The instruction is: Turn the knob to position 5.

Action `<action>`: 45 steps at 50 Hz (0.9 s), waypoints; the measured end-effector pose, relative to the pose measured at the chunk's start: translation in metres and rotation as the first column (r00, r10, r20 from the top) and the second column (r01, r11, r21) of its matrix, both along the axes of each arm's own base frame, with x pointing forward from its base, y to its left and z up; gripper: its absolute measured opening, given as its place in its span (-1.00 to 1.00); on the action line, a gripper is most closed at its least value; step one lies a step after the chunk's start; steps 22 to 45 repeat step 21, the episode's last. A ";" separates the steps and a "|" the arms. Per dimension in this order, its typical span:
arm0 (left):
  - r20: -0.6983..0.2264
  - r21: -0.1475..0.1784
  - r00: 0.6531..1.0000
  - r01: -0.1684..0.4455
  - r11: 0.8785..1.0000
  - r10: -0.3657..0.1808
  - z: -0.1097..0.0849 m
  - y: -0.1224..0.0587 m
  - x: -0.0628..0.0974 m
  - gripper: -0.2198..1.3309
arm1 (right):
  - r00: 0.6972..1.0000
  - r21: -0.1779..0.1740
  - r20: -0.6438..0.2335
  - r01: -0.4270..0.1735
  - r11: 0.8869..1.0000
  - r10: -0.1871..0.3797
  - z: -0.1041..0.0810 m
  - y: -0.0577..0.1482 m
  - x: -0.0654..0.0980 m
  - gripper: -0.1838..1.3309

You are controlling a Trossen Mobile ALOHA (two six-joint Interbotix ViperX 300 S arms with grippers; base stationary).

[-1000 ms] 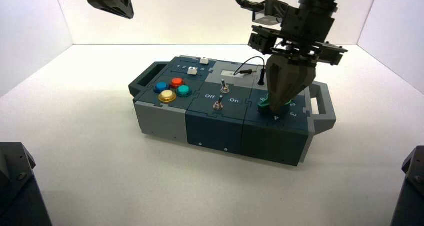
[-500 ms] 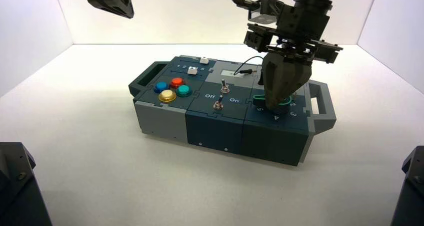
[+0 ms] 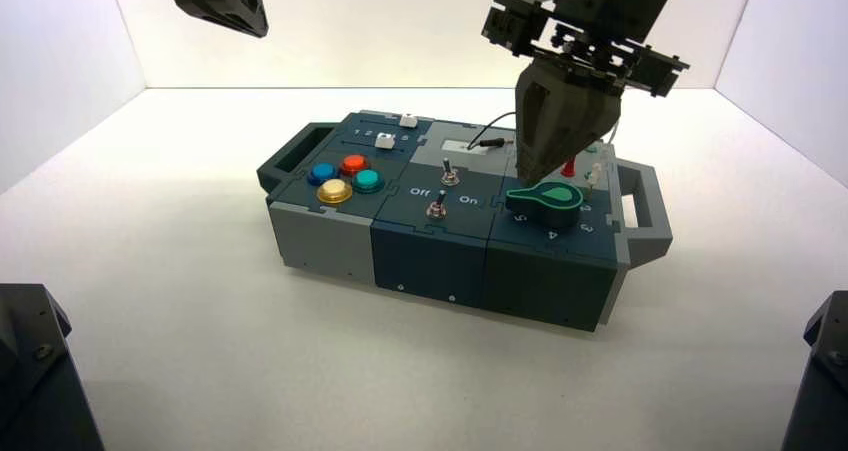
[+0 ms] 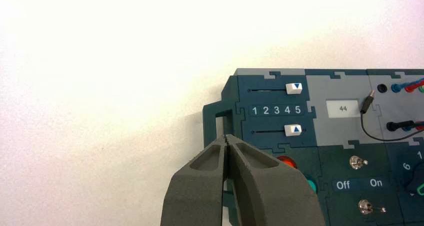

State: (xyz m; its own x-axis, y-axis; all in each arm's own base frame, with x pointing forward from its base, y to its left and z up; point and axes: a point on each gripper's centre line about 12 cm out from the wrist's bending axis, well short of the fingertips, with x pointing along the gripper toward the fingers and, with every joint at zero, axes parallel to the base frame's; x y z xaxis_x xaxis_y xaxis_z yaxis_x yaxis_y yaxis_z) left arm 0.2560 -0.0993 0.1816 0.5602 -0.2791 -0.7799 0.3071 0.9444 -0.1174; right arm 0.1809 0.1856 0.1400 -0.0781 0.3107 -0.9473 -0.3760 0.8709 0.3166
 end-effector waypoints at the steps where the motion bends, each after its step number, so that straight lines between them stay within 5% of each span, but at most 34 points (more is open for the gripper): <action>1: 0.000 0.000 1.000 0.000 1.000 0.000 0.000 0.000 0.000 -0.93 | 1.000 0.002 0.004 0.000 1.000 0.000 0.001 0.001 0.001 -0.95; 12: 0.004 -0.001 1.000 -0.001 1.000 0.001 0.000 0.000 0.000 -0.93 | 0.999 0.031 0.043 0.013 0.999 -0.014 0.009 0.005 0.008 -0.95; 45: 0.005 -0.002 1.000 -0.002 1.000 0.002 0.000 0.000 0.001 -0.93 | 0.999 0.032 0.048 0.015 0.999 -0.016 0.009 0.005 0.008 -0.95</action>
